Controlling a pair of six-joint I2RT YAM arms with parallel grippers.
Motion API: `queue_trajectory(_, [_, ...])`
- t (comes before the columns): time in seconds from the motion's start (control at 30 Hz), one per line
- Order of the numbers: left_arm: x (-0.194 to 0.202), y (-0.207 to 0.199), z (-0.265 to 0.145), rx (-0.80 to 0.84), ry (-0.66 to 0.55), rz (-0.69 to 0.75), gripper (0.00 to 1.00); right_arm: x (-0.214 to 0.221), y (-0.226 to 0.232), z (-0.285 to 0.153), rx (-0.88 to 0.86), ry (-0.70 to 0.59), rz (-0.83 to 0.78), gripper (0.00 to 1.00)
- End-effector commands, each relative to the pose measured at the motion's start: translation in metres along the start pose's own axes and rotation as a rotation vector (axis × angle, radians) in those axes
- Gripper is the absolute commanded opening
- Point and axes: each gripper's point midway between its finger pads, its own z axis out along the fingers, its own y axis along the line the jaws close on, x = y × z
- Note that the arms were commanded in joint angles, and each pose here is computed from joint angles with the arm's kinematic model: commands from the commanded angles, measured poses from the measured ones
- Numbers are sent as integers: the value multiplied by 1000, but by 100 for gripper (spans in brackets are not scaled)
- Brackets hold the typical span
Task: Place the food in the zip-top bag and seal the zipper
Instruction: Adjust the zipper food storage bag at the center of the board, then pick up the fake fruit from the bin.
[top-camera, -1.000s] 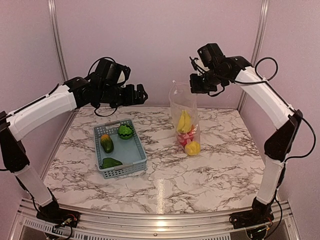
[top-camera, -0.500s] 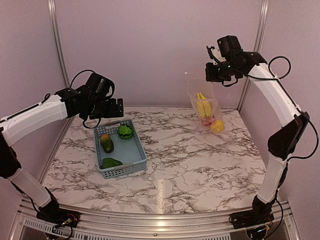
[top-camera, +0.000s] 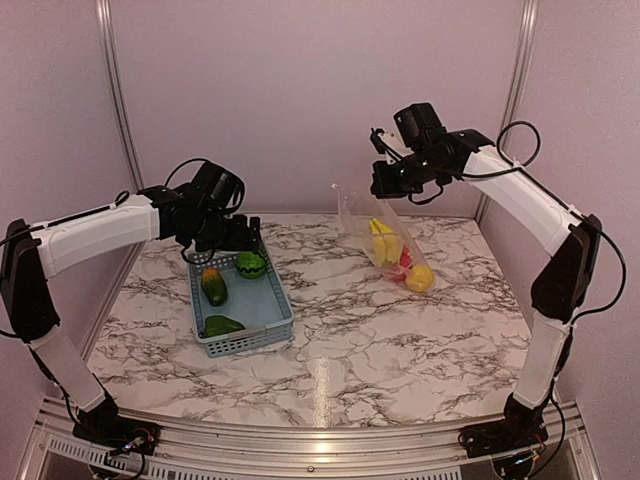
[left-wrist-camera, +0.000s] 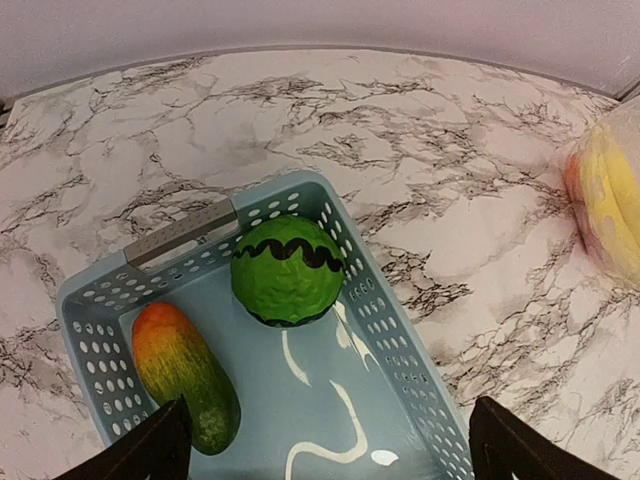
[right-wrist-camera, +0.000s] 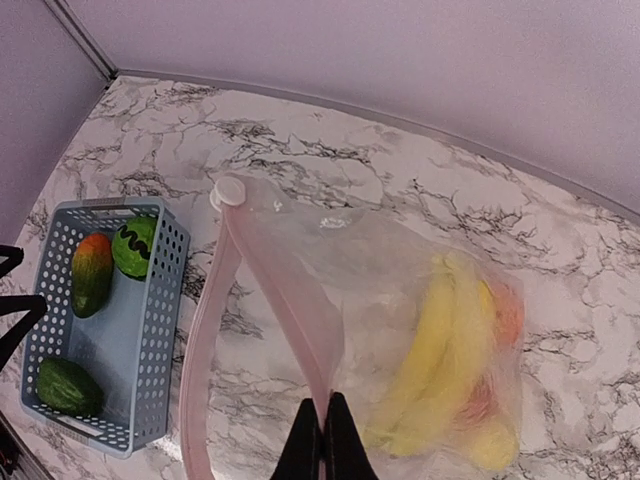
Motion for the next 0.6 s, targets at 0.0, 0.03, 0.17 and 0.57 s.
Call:
queue_trajectory(0.0, [-5,-5,-2,13,10,59,99,-9,11,-6,-48,-46,11,0])
queue_trajectory(0.03, [-11,-7,-3,25,-19,67,99,-8,12,-5,-54,-42,14,0])
queue_trajectory(0.17, [-31,32,-9,-209,-109,3,99,-10,17,-6,-77,-36,20,0])
queue_trajectory(0.57, [7,20,63,1,4,-34,82,3,21,-12,-90,-2,17,0])
